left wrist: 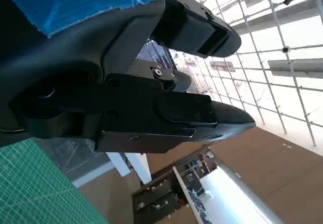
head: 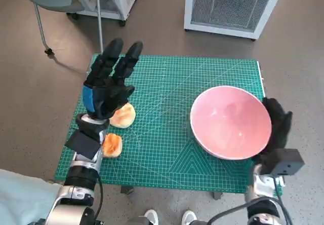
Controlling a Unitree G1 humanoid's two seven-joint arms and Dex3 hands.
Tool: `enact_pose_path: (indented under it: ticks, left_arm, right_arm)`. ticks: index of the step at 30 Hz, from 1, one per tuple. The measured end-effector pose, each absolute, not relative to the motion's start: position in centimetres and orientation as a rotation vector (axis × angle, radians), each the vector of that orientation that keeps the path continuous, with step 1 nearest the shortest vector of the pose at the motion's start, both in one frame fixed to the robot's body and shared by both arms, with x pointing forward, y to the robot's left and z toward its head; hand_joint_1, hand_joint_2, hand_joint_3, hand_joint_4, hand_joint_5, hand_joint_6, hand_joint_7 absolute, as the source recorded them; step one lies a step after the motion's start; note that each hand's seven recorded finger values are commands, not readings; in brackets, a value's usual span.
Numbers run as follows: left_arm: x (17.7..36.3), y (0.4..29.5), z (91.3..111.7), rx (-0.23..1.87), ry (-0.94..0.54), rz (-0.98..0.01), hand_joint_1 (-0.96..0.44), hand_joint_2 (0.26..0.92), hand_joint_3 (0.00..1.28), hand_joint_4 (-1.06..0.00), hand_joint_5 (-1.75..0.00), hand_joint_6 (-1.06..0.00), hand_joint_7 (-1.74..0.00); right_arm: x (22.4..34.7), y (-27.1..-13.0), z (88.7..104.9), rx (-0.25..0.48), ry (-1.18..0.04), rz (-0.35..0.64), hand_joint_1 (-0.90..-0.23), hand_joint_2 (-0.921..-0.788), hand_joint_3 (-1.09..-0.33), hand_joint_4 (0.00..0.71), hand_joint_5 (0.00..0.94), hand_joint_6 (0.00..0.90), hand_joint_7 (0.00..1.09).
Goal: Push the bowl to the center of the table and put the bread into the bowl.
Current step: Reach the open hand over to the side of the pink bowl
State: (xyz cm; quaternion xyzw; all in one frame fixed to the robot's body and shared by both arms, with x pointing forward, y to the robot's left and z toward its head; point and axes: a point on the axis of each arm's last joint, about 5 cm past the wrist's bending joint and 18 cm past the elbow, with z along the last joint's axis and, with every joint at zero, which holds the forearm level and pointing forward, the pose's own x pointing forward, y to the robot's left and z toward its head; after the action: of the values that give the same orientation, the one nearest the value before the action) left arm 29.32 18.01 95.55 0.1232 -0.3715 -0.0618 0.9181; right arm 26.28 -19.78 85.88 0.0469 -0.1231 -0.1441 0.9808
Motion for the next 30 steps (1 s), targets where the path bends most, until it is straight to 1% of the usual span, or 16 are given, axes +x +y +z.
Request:
enact_pose_path:
  ticks: [6, 11, 19, 23, 27, 30]
  left_arm:
    - [29.2, 18.3, 95.5, 0.266, -0.761, -0.122, -0.33, 0.921, 0.02, -0.45, 0.00, -0.53, 0.00]
    - [29.1, 18.5, 95.4, 0.276, -0.754, -0.116, -0.34, 0.921, 0.02, -0.45, 0.00, -0.53, 0.00]
    - [28.8, 18.9, 95.4, 0.290, -0.758, -0.106, -0.34, 0.921, 0.02, -0.45, 0.00, -0.53, 0.00]
    - [28.8, 19.2, 95.4, 0.298, -0.756, -0.097, -0.34, 0.921, 0.02, -0.45, 0.00, -0.53, 0.00]
    - [28.7, 19.5, 95.4, 0.304, -0.747, -0.088, -0.34, 0.921, 0.02, -0.45, 0.00, -0.53, 0.00]
    - [28.7, 19.5, 95.4, 0.304, -0.743, -0.086, -0.34, 0.921, 0.02, -0.45, 0.00, -0.53, 0.00]
  right_arm:
    - [27.2, -18.2, 86.4, 0.149, -0.247, -0.238, -0.352, -0.921, -0.825, 0.220, 0.000, 0.023, 0.54]
    - [28.1, -17.2, 87.1, 0.182, -0.249, -0.186, -0.362, -0.921, -0.837, 0.199, 0.000, 0.028, 0.53]
    - [29.7, -16.2, 88.6, 0.238, -0.265, -0.136, -0.371, -0.921, -0.839, 0.201, 0.003, 0.039, 0.52]
    - [30.2, -15.6, 89.1, 0.274, -0.256, -0.110, -0.360, -0.921, -0.828, 0.208, 0.006, 0.052, 0.51]
    - [30.7, -14.9, 89.6, 0.311, -0.240, -0.091, -0.358, -0.921, -0.799, 0.210, 0.005, 0.065, 0.51]
    - [31.0, -14.3, 89.8, 0.330, -0.223, -0.076, -0.370, -0.921, -0.776, 0.207, 0.003, 0.075, 0.50]
